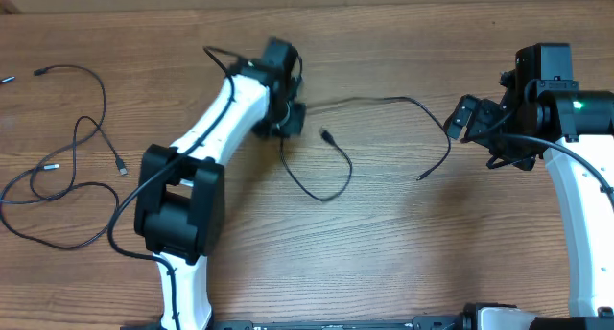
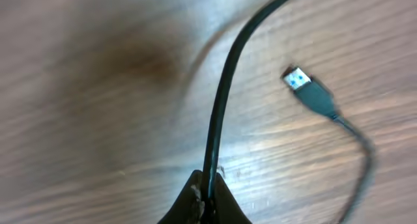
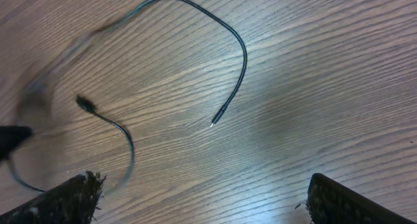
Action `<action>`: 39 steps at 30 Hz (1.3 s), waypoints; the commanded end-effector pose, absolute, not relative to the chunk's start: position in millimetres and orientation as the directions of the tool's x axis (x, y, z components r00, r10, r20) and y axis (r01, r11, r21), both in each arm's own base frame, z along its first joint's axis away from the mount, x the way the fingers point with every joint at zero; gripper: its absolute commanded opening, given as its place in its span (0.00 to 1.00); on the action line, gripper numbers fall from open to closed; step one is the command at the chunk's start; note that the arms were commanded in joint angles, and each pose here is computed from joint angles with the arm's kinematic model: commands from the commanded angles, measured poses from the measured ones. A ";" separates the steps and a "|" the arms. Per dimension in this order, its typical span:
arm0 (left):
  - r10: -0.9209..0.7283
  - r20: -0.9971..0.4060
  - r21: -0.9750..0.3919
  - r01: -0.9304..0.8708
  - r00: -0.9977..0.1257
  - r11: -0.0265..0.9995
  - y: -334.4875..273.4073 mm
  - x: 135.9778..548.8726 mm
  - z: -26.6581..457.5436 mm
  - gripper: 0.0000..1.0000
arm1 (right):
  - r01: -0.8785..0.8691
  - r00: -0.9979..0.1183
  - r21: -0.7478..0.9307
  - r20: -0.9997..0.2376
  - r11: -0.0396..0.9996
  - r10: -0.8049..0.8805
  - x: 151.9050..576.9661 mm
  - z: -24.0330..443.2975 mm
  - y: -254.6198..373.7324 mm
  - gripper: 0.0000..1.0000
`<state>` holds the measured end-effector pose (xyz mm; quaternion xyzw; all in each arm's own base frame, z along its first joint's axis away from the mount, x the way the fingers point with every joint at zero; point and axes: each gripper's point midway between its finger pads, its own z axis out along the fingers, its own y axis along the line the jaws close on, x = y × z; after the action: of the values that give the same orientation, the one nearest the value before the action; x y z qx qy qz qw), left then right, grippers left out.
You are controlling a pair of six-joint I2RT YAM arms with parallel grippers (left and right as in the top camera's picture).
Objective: Untangle cables
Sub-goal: 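Drag the USB cable to the left side with the left gripper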
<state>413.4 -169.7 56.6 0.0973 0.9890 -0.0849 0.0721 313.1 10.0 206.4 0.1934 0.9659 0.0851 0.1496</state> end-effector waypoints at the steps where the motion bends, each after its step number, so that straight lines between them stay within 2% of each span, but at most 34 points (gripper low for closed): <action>1: 0.110 -0.377 -0.132 0.171 -0.920 0.976 -148.5 461.0 144.1 0.04 | 0.349 -0.877 0.227 -0.263 0.909 0.402 313.0 208.3 9.4 1.00; 6: 0.006 -0.572 -0.122 0.092 -0.820 0.988 -104.2 493.2 242.6 0.04 | 0.349 -0.877 0.227 -0.263 0.909 0.402 313.0 208.3 9.4 1.00; 10: -0.103 -0.712 -0.140 -0.004 -0.694 0.990 -43.6 497.0 331.7 0.04 | 0.349 -0.877 0.227 -0.263 0.909 0.402 313.0 208.3 9.4 1.00; 14: -0.203 -0.813 -0.154 -0.135 -0.545 0.979 32.4 473.8 409.0 0.04 | 0.349 -0.877 0.227 -0.263 0.909 0.402 313.0 208.3 9.4 1.00; 19: -0.276 -0.882 -0.148 -0.332 -0.381 0.932 121.3 420.9 468.3 0.04 | 0.349 -0.877 0.227 -0.263 0.909 0.402 313.0 208.3 9.4 1.00; 25: -0.327 -0.892 -0.148 -0.482 -0.312 0.864 183.5 380.1 480.5 0.04 | 0.349 -0.877 0.227 -0.263 0.909 0.402 313.0 208.3 9.4 1.00; 33: -0.405 -0.821 -0.119 -0.572 -0.403 0.812 217.1 381.2 427.4 0.04 | 0.349 -0.877 0.227 -0.263 0.909 0.402 313.0 208.3 9.4 1.00; 34: -0.412 -0.810 -0.118 -0.574 -0.416 0.810 218.4 383.8 420.4 0.07 | 0.349 -0.877 0.227 -0.263 0.909 0.402 313.0 208.3 9.4 1.00; 35: -0.420 -0.799 -0.116 -0.576 -0.430 0.809 220.3 387.1 412.4 0.20 | 0.349 -0.877 0.227 -0.263 0.909 0.402 313.0 208.3 9.4 1.00; 37: -0.433 -0.779 -0.113 -0.579 -0.453 0.807 223.5 393.0 398.7 0.68 | 0.349 -0.877 0.227 -0.263 0.909 0.402 313.0 208.3 9.4 1.00; 38: -0.440 -0.768 -0.111 -0.581 -0.465 0.807 225.2 396.2 391.2 0.85 | 0.349 -0.877 0.227 -0.263 0.909 0.402 313.0 208.3 9.4 1.00; 39: -0.446 -0.759 -0.109 -0.582 -0.475 0.806 226.5 398.4 385.3 0.93 | 0.349 -0.877 0.227 -0.263 0.909 0.402 313.0 208.3 9.4 1.00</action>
<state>389.6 216.6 408.9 -0.2909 0.8454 0.0791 0.4409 312.9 10.0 206.3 0.1940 0.9659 0.0851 0.1492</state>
